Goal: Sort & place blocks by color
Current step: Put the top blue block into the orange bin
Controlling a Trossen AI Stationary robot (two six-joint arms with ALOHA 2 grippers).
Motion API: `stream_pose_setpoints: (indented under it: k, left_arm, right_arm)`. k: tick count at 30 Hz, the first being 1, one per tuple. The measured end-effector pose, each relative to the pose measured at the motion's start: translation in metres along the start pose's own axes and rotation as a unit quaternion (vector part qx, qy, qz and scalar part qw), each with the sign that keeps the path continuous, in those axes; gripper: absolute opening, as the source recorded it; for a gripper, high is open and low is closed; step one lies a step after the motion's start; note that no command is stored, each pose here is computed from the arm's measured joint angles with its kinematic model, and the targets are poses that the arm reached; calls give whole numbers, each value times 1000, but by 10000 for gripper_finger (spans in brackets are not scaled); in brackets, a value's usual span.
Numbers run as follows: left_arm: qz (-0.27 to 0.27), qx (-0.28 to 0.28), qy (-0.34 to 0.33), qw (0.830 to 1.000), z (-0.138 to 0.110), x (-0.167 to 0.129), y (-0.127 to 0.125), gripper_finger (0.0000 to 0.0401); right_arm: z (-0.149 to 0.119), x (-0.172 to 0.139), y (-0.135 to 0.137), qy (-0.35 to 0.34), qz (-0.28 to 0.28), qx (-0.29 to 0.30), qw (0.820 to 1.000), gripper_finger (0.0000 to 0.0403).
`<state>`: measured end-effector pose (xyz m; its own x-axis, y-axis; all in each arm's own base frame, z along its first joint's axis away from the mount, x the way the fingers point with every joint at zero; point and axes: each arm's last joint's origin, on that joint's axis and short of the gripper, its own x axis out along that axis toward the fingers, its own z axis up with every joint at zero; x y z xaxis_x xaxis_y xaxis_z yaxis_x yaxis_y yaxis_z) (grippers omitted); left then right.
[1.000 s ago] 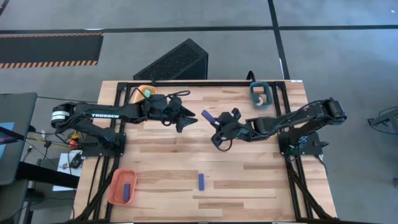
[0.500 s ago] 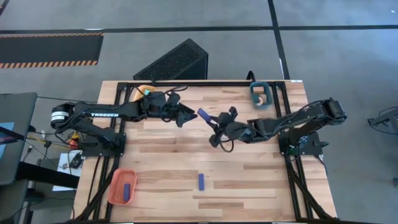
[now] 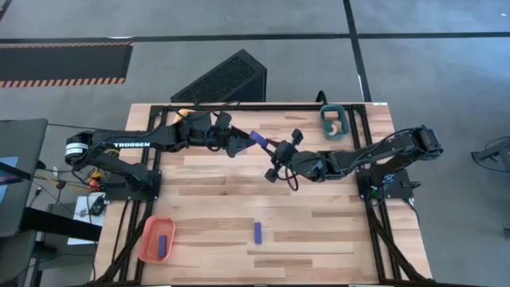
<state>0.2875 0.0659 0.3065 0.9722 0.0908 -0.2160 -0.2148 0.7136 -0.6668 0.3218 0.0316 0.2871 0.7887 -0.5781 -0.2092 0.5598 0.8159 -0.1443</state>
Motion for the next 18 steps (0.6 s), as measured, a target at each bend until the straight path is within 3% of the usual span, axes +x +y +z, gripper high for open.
stream_pose_setpoints:
  k: [6,18]
  left_arm:
    - [26,-4,-1,1000,11,-12,-2,208]
    - [22,-1,-25,999,25,-28,-3,208]
  right_arm:
    - [6,3,-4,-21,-19,-12,1000,77]
    - [17,11,-15,-36,-34,8,999,75]
